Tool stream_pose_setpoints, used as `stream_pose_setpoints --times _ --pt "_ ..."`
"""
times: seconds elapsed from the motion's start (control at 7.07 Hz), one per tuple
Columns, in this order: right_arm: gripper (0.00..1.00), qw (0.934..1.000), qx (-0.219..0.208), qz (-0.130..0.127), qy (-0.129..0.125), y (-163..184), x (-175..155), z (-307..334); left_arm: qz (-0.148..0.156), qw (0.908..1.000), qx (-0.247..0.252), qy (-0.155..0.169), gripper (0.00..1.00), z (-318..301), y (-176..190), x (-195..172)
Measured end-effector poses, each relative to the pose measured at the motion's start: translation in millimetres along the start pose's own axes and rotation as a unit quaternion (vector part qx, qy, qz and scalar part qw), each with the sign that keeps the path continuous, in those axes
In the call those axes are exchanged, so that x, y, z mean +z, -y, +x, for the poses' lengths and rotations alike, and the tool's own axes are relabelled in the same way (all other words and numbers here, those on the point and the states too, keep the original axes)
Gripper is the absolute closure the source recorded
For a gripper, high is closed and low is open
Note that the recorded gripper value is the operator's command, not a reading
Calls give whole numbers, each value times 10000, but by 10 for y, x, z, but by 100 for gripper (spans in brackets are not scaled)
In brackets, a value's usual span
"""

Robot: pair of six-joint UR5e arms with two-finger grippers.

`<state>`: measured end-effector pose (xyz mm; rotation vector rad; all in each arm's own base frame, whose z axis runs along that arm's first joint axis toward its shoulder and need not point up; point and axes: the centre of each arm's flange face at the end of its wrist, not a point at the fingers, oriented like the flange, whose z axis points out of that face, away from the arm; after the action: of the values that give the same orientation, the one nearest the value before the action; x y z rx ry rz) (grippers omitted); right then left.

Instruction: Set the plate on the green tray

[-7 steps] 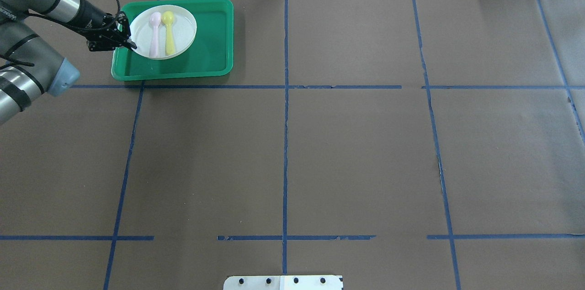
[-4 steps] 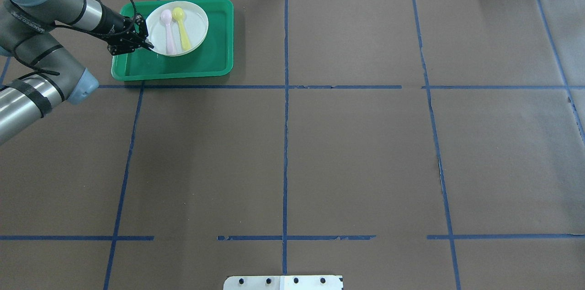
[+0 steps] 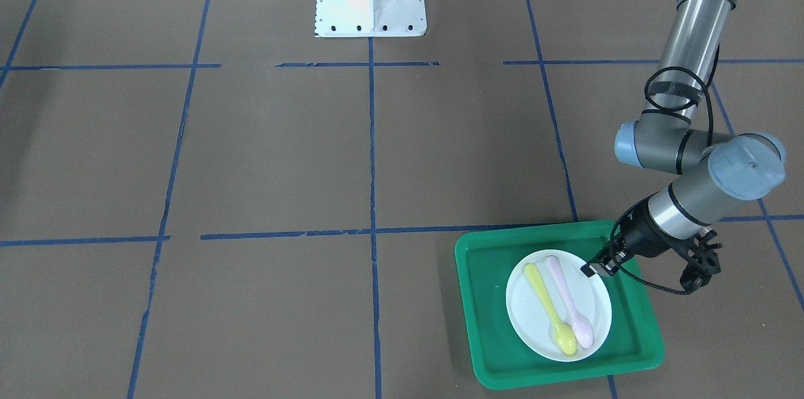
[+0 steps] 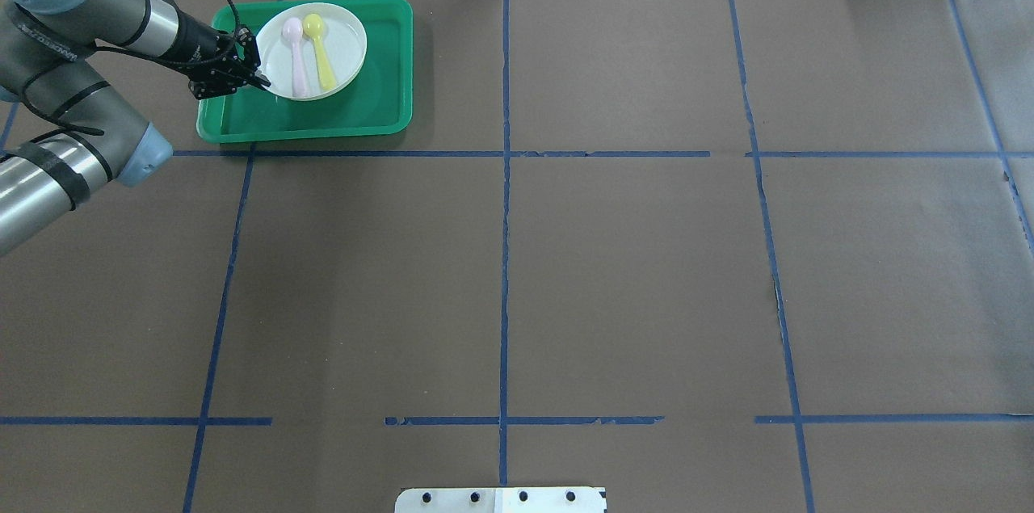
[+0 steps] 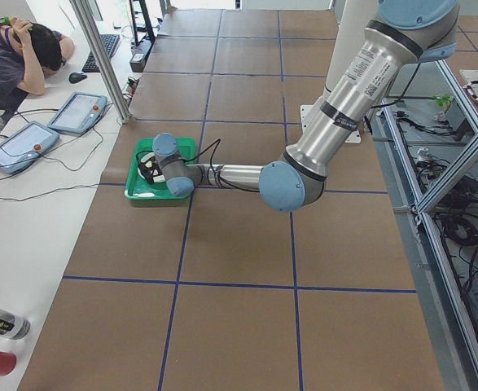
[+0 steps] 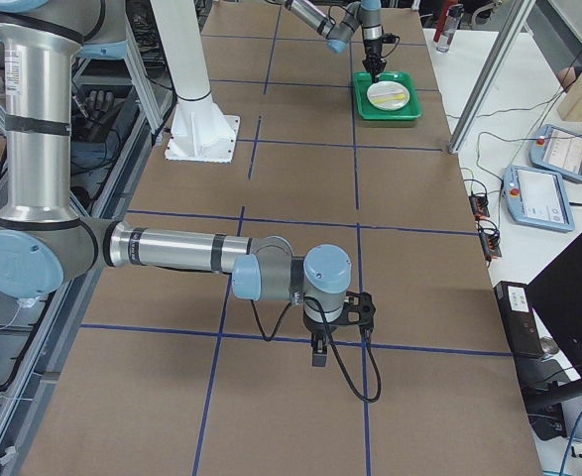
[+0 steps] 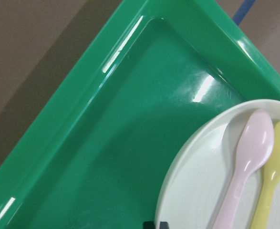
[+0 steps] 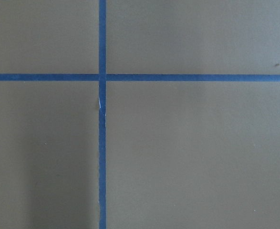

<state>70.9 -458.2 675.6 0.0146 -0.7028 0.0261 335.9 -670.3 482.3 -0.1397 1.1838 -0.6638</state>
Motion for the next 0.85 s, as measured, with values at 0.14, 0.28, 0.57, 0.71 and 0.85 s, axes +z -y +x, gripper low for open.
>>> stream_pose_setpoints --times 0.14,0.28,0.57,0.71,0.85 --pt "0 10000 1 -1 0 0 0 0 -1 9999 123 -60 0 -103 4 -16" --pt "0 10000 2 -1 0 0 0 0 -4 9998 186 -96 0 -155 2 -26" --pt "0 10000 2 -2 0 0 0 0 -3 9995 261 -179 0 -128 -5 -99" --pt "0 10000 2 -2 0 0 0 0 -42 9991 331 -246 0 -56 0 -227" --pt "0 10000 2 -2 0 0 0 1 -157 9982 508 -267 0 22 -19 -443"
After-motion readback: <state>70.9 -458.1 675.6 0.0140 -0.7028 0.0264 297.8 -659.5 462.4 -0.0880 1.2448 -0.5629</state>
